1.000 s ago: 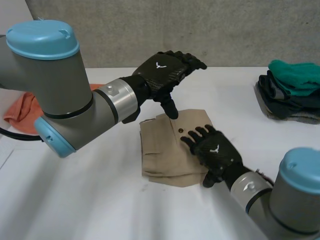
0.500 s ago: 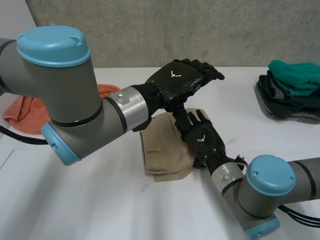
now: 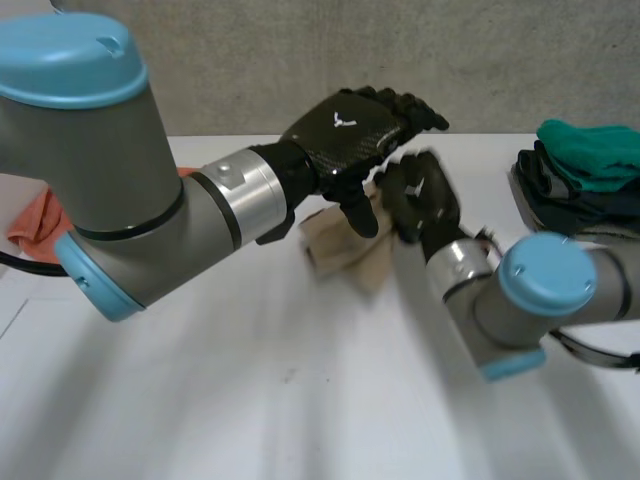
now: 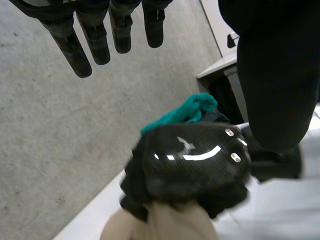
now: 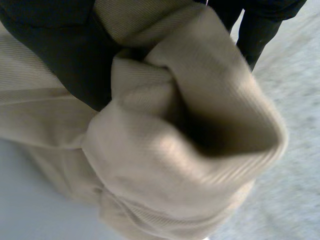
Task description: Fold the laundry.
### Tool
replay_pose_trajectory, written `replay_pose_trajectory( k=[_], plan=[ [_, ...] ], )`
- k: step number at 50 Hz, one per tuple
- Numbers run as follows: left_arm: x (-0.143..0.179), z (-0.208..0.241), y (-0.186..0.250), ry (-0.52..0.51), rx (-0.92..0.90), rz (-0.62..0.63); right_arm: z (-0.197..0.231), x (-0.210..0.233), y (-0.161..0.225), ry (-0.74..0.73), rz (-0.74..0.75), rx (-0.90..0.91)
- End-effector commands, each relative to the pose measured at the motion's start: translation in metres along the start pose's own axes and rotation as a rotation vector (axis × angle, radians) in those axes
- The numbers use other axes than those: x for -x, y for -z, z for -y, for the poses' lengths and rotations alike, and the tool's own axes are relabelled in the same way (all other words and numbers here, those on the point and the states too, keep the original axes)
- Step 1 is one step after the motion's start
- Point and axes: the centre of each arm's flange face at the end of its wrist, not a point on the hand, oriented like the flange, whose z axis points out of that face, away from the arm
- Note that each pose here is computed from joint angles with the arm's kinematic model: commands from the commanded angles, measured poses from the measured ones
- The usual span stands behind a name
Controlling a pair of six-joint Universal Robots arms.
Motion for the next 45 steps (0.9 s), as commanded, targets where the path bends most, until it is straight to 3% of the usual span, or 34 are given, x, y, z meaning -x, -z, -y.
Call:
replay_pose_trajectory(
  k=[1, 11, 17, 24, 28, 32, 37, 45],
  plan=[
    [0.008, 0.018, 0.007, -0.023, -0.04, 0.028, 0.026, -0.069, -0.033, -0.06, -0.154, -0.124],
    [0.012, 0.03, 0.012, -0.036, -0.064, 0.044, 0.029, -0.219, -0.059, -0.093, -0.426, -0.283],
    [0.009, 0.024, 0.013, -0.026, -0.048, 0.038, -0.026, -0.306, -0.051, -0.106, -0.545, -0.282],
    [0.007, 0.018, 0.014, -0.014, -0.029, 0.035, -0.109, -0.335, -0.034, -0.14, -0.498, -0.193],
    [0.004, 0.013, 0.014, -0.008, -0.015, 0.028, -0.174, -0.332, -0.009, -0.187, -0.408, -0.077],
    [0.003, 0.011, 0.014, -0.005, -0.01, 0.026, -0.206, -0.323, 0.012, -0.241, -0.309, -0.005],
    [0.003, 0.01, 0.014, -0.002, -0.006, 0.025, -0.218, -0.33, 0.032, -0.295, -0.234, 0.018],
    [0.001, 0.011, 0.014, -0.002, -0.009, 0.021, -0.2, -0.353, 0.035, -0.325, -0.263, -0.016]
  ],
)
